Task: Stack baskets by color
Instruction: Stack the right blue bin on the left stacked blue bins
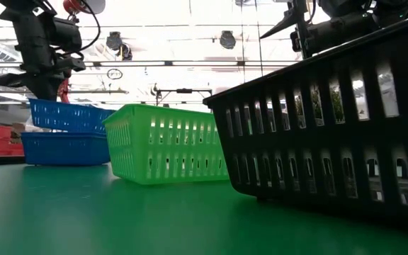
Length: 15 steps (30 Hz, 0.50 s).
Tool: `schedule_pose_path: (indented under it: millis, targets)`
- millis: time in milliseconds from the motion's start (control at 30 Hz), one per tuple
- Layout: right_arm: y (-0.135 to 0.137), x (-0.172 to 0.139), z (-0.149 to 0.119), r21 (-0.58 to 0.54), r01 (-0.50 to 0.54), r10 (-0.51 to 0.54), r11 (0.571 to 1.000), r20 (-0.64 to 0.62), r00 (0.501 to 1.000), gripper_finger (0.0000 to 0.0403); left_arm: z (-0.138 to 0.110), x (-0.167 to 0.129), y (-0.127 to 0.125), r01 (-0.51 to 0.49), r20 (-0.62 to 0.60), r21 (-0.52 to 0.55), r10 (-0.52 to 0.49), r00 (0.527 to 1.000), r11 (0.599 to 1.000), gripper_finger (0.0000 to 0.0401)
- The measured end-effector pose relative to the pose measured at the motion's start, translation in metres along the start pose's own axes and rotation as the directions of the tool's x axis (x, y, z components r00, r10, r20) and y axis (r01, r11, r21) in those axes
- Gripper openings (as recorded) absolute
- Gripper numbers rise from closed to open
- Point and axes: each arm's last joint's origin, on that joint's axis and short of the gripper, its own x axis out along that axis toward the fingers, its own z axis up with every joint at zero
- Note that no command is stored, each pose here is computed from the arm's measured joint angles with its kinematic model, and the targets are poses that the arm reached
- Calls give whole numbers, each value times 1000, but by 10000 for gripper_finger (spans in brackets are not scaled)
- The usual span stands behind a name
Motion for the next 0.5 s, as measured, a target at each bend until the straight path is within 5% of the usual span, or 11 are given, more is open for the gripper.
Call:
schedule_pose_path:
  millis: [500]
  targets:
    - [-1, 0, 1, 7, 26, -26, 1000, 41, 999, 377, -8, 25, 9, -30, -40, -30, 29, 999, 999, 12]
